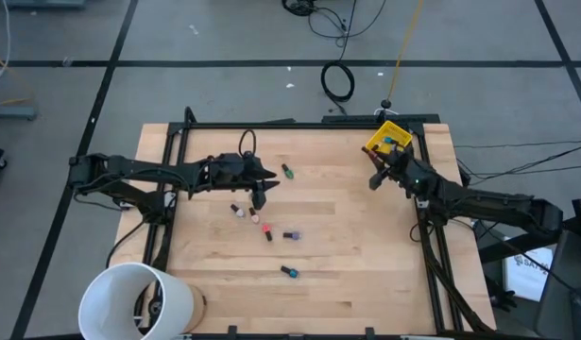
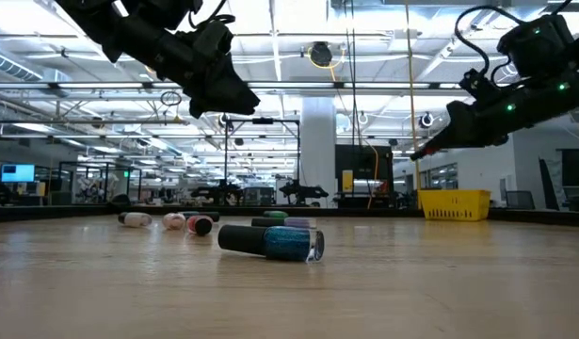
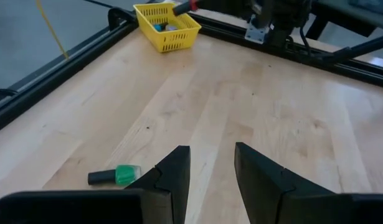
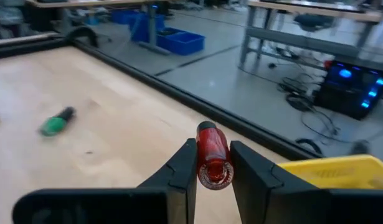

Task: Pick & Place Nail Polish
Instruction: Put the red nail polish bottle into the yellow bin

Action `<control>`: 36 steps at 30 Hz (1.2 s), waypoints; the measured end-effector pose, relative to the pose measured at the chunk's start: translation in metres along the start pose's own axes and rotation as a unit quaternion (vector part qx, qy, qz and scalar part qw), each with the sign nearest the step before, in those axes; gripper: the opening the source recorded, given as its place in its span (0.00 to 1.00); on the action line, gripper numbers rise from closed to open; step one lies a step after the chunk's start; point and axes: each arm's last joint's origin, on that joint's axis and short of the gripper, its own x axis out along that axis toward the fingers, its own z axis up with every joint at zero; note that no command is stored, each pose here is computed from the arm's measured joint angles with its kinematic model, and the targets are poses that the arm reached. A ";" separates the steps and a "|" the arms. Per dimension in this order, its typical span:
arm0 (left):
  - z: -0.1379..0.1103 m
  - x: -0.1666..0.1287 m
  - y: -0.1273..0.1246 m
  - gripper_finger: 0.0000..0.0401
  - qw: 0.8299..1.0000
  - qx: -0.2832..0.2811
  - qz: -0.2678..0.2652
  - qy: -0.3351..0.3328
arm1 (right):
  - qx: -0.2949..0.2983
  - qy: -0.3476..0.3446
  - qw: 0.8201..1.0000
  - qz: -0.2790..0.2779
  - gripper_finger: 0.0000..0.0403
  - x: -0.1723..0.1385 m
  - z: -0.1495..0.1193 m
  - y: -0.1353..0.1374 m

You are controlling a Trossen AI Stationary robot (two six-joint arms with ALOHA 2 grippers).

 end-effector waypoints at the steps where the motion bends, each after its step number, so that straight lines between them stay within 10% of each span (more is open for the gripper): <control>1: 0.000 0.000 0.000 0.31 1.000 0.001 0.000 0.000 | 0.002 0.000 1.000 -0.009 0.15 0.001 0.000 -0.002; 13: 0.000 0.000 0.000 0.31 1.000 0.004 0.000 0.000 | 0.004 0.034 0.990 -0.140 0.15 0.007 -0.005 -0.040; 36: 0.000 0.000 0.000 0.31 1.000 0.013 0.001 0.000 | 0.032 0.090 0.988 -0.123 0.15 0.021 -0.018 -0.057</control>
